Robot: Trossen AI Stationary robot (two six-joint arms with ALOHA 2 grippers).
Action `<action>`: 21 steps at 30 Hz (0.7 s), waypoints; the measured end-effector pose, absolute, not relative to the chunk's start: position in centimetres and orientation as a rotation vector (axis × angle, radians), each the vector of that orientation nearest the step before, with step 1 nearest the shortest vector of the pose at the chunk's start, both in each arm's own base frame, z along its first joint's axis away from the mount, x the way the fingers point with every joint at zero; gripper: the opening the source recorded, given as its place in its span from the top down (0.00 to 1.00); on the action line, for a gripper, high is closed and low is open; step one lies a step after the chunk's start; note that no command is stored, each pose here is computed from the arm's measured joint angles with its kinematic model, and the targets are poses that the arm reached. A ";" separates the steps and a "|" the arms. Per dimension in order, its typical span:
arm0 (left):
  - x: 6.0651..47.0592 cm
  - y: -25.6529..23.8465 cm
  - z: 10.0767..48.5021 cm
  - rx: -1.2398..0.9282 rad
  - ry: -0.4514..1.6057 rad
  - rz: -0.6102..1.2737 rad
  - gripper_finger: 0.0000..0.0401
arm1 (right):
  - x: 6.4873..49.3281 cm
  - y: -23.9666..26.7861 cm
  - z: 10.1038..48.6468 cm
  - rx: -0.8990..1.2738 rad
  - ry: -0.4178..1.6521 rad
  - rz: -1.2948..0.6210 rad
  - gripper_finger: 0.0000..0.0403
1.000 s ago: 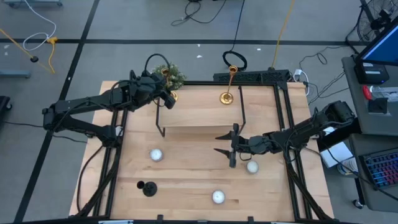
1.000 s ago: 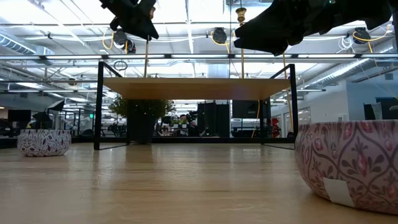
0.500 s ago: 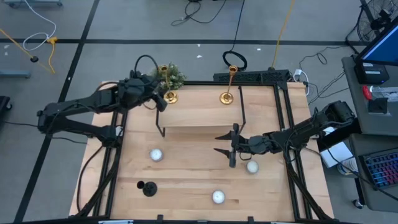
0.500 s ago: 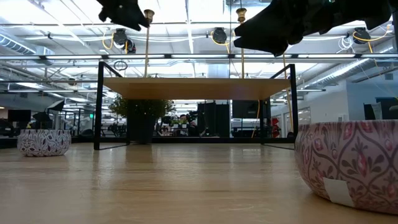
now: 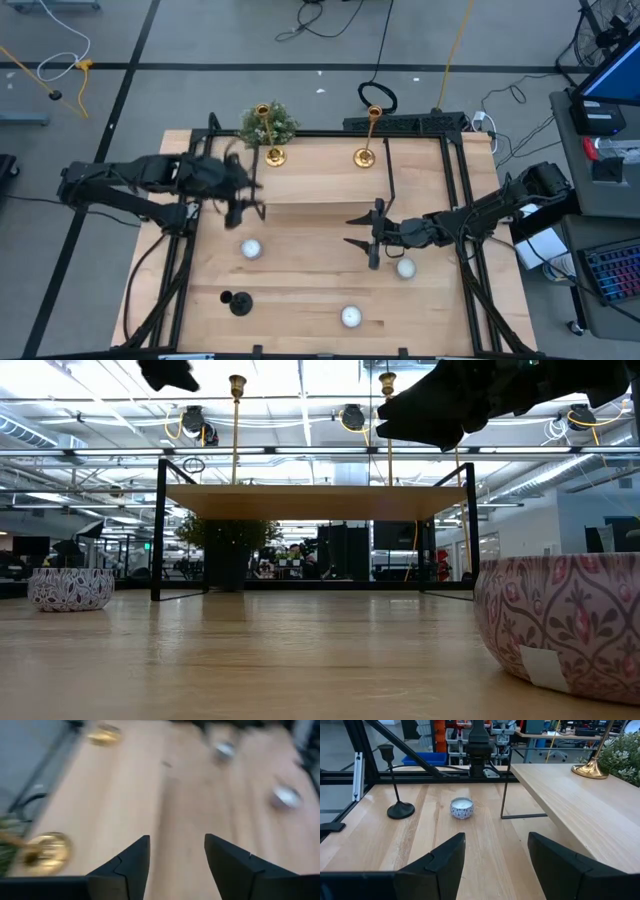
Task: Pick & Place candle stick holders
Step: Put the black candle holder on the shelf
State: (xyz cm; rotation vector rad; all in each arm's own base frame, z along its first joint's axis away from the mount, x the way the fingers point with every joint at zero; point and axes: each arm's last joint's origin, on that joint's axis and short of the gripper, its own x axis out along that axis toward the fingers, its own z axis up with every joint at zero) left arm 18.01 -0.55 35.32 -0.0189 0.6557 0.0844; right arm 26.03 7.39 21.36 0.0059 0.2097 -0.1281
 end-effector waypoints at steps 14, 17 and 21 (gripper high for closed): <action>14.2 -8.3 31.5 -0.145 1.061 -0.339 0.60 | 26.0 7.4 21.4 0.050 0.206 -0.133 0.47; 13.3 -9.6 29.6 -0.154 1.151 -0.352 0.61 | 26.0 7.4 21.4 0.069 0.205 -0.134 0.47; 12.3 -10.7 26.8 -0.156 1.231 -0.322 0.62 | 26.0 7.4 21.4 0.076 0.196 -0.134 0.47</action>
